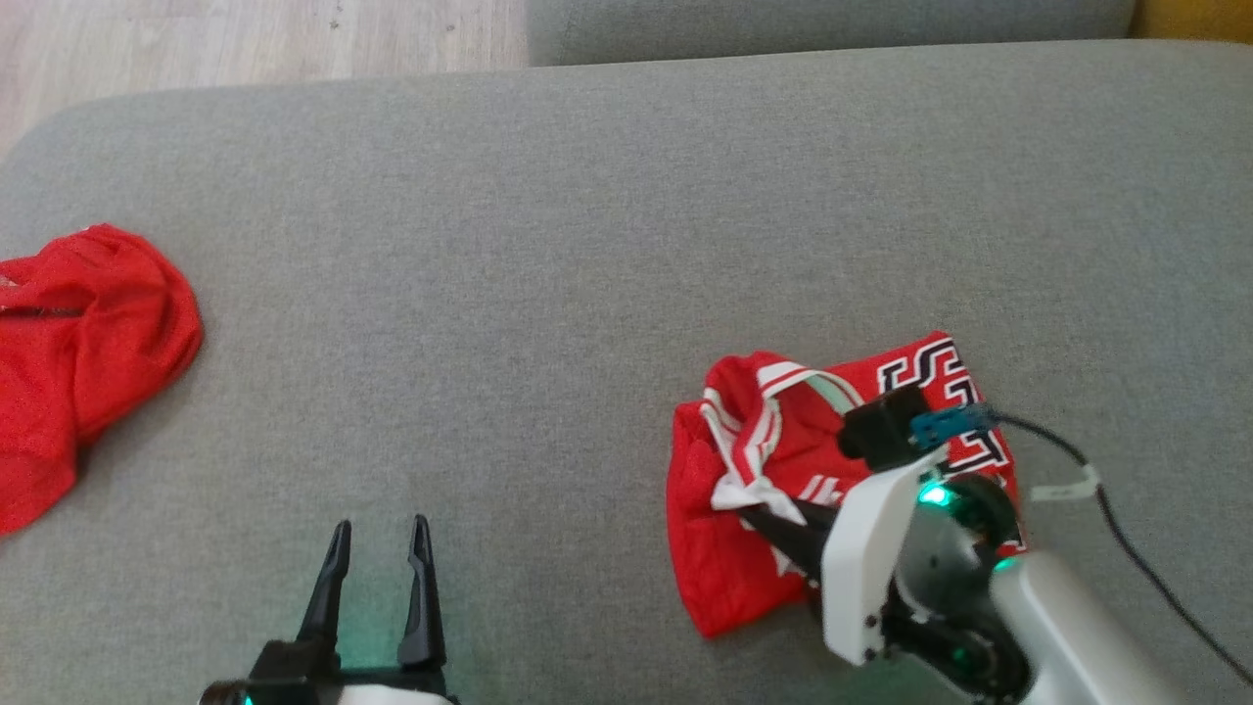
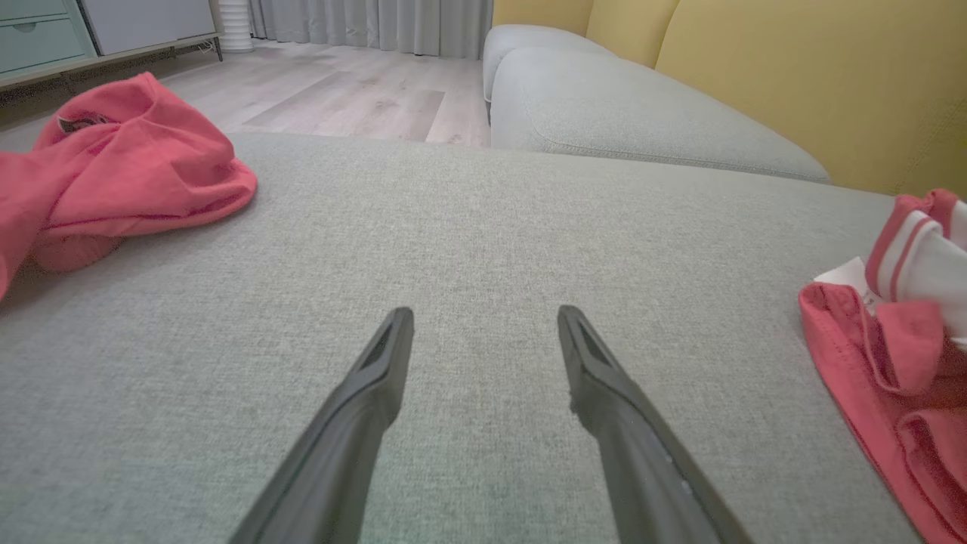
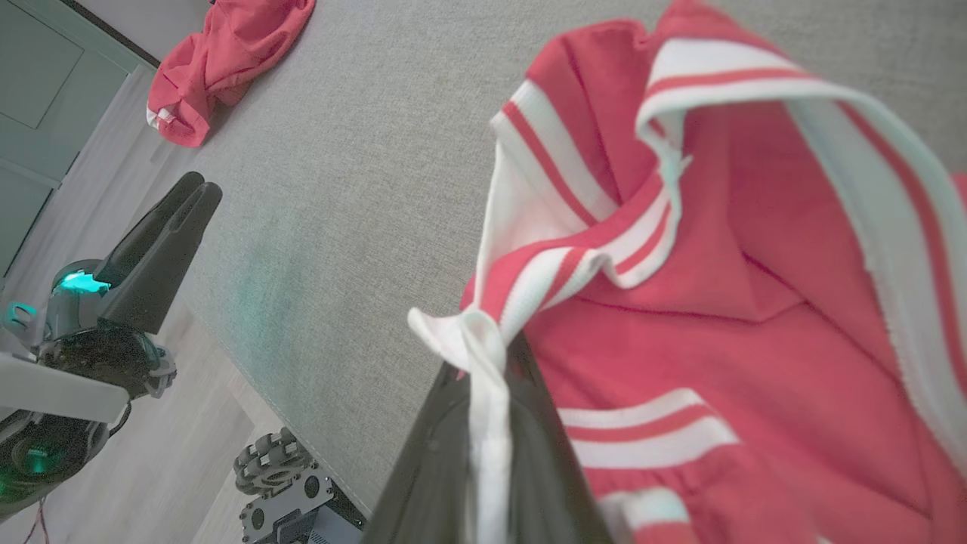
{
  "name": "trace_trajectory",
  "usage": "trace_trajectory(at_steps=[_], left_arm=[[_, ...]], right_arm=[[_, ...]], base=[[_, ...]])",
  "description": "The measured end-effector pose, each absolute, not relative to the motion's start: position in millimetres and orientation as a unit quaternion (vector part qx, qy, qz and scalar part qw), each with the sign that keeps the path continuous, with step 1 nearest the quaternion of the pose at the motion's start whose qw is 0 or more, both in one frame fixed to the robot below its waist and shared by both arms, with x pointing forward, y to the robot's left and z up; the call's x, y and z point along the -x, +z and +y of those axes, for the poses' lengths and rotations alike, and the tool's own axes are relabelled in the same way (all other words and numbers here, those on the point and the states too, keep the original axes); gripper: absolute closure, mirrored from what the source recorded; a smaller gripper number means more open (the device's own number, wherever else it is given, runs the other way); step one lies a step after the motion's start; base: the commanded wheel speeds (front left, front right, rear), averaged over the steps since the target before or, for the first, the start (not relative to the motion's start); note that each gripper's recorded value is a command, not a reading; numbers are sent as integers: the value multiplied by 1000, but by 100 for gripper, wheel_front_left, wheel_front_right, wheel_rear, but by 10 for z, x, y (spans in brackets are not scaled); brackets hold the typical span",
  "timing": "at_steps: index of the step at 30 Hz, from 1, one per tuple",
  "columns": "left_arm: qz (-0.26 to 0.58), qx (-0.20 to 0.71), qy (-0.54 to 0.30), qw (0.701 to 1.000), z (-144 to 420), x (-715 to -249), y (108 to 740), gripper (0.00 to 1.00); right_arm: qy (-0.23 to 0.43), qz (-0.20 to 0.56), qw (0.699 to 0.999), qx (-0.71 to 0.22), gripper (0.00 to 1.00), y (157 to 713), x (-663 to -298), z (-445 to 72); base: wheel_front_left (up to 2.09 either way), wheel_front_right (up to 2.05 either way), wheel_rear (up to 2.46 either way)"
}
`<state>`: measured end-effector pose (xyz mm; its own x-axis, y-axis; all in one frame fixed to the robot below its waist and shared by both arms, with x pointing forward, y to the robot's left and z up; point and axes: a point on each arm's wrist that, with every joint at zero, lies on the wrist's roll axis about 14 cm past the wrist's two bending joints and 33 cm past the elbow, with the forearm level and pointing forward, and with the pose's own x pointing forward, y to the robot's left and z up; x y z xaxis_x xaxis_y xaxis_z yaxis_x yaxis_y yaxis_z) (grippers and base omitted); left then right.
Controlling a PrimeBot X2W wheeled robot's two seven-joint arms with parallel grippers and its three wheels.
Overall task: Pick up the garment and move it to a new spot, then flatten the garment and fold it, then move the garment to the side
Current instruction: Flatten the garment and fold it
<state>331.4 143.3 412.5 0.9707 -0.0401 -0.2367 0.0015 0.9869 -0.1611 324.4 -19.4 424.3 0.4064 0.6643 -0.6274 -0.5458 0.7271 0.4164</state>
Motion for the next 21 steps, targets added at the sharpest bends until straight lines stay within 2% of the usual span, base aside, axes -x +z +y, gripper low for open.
trace_trajectory(at_steps=[12, 13, 14, 15, 21], left_arm=[[127, 79, -12, 989, 1419, -3291, 4089, 0], [127, 79, -14, 989, 1412, -3294, 4087, 0], [128, 79, -15, 988, 1405, -3295, 4080, 0], [129, 79, -16, 988, 1399, -3294, 4074, 0], [132, 78, -20, 988, 1376, -3304, 4060, 0]], right_arm=[[368, 389, 840, -88, 100, 4179, -3257, 48], [369, 382, 842, -92, 90, 4193, -3269, 84], [370, 376, 844, -97, 47, 4212, -3278, 119], [372, 373, 843, -103, 0, 4226, -3268, 159], [395, 330, 844, -151, 0, 4469, -3242, 341]], base=[[0, 0, 0], [0, 0, 0], [0, 0, 0], [0, 0, 0], [0, 0, 0]])
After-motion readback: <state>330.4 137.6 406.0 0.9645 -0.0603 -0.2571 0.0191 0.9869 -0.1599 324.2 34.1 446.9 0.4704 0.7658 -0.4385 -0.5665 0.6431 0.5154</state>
